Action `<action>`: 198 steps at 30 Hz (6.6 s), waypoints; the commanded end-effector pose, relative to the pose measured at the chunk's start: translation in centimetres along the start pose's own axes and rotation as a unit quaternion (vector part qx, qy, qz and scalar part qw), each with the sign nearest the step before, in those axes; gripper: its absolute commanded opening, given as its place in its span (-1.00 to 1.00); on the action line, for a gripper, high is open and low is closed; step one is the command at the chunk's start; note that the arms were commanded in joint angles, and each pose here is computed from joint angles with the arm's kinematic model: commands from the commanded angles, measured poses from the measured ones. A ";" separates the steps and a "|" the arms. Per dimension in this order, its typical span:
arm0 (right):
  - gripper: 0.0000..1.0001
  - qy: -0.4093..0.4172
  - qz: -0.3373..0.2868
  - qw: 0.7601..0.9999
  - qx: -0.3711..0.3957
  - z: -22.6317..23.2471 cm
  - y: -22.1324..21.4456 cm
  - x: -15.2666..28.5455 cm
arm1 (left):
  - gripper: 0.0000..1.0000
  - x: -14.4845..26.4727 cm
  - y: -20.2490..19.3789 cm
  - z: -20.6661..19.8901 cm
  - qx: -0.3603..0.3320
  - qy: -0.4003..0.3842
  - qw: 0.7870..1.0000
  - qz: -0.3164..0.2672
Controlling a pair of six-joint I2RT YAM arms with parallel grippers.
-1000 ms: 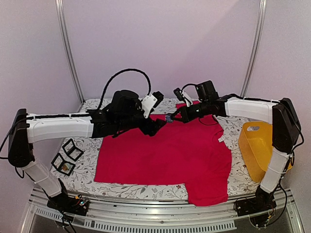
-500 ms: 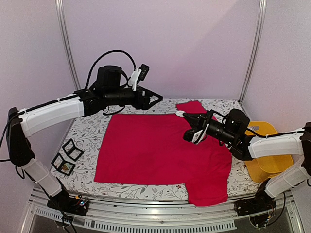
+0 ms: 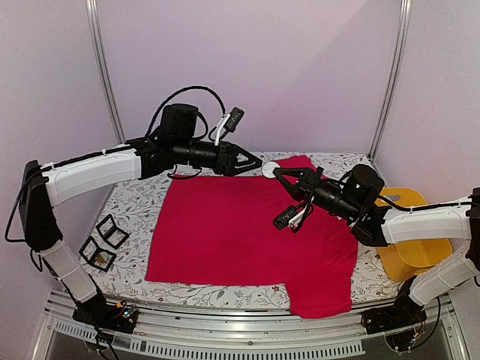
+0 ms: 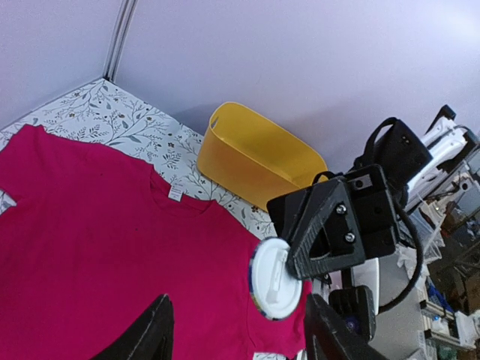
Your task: Pin the brooch onto the clothing
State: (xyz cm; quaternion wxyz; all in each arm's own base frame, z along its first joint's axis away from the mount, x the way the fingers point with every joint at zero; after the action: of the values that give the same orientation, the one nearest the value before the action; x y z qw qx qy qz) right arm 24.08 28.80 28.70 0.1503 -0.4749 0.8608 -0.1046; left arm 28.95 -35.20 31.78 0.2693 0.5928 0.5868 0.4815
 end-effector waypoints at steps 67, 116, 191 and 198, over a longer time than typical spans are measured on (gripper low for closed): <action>-0.37 0.327 -0.075 0.425 -0.841 -2.7 -2.9 -4.9 | -1.00 0.3 -2.1 -2.6 -0.175 0.030 0.981 0.074; -1.00 0.106 -0.139 0.471 -0.865 -9.0 -4.9 -3.0 | 0.61 4.5 1.6 -3.2 -0.196 0.099 0.966 -0.136; -0.29 0.333 -0.105 0.530 -0.773 -5.1 -1.7 -3.5 | -1.00 1.3 -0.6 -4.9 -0.245 0.029 0.968 0.051; -0.51 0.336 -0.082 0.520 -0.781 -3.6 -1.7 -4.2 | -1.00 1.3 -0.8 -5.1 -0.248 0.015 0.967 0.051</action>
State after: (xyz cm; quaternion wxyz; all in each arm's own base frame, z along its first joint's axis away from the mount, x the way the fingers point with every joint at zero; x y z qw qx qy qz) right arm 26.10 31.19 33.71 -0.5862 -0.4038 0.5471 0.4405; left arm 24.45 -34.59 32.90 0.3563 0.5245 0.4322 0.6412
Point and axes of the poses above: each gripper's point midway between its finger pads, its own x axis back along the fingers, its own z axis along the line the jaws close on, y = z × x, the point moved 6 cm from there along x, back along the fingers, and after that the axes turned 4 degrees about -x, right-handed, at the moved point
